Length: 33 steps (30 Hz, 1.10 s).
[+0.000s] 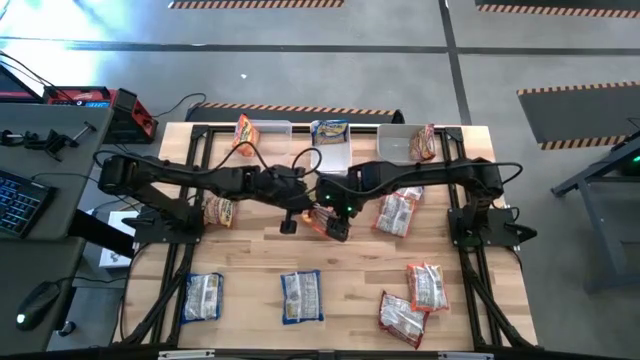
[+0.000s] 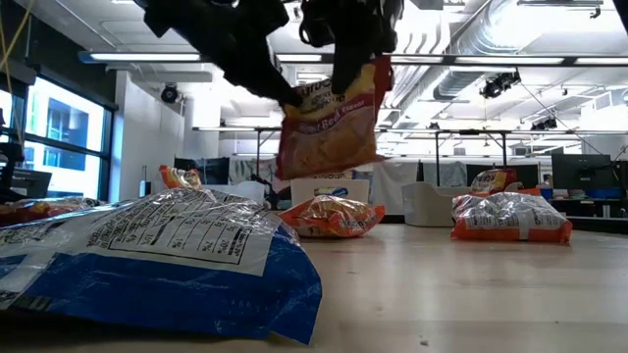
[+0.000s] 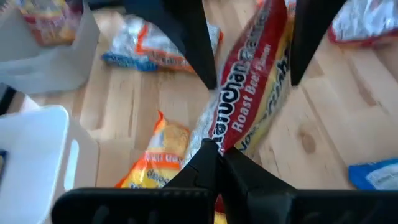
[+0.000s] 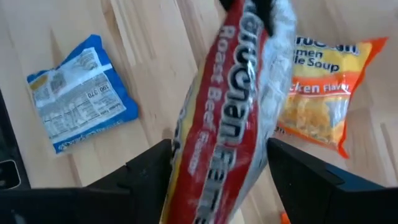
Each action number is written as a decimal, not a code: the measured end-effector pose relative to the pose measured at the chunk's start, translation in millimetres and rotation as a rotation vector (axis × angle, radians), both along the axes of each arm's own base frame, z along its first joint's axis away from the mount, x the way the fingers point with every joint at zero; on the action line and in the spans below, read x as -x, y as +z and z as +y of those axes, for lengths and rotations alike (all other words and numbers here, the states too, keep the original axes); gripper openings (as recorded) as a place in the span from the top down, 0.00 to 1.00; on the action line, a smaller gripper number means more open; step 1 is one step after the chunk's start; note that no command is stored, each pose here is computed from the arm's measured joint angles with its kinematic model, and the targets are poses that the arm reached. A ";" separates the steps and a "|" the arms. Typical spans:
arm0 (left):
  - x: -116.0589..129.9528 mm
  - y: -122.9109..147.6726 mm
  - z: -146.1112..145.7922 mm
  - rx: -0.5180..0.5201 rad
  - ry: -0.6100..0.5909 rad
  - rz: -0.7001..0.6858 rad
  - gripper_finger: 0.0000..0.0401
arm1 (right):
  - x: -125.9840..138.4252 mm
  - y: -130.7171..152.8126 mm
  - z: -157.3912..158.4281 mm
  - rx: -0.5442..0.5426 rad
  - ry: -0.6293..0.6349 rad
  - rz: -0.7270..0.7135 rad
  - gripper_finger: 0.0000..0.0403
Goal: Sort Maruchan noodles
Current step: Put the middle red noodle pack into the gray bin
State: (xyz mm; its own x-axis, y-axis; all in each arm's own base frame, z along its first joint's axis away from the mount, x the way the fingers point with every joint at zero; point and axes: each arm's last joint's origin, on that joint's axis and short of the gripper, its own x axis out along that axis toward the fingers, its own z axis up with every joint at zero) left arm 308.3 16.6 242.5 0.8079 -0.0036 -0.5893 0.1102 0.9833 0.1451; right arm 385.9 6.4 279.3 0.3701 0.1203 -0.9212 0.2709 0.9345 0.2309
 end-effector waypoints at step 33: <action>4.6 1.5 13.1 0.009 0.075 -0.099 0.62 | 7.1 16.4 -9.9 0.145 0.028 -0.097 1.00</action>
State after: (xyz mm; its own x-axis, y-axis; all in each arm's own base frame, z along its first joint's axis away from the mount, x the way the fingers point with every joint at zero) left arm 303.7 29.6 244.1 0.8605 0.0544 -0.5065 0.0215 0.9895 0.1428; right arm 378.8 -3.5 295.6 0.4569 0.0003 -0.8895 0.2267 0.9669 0.1168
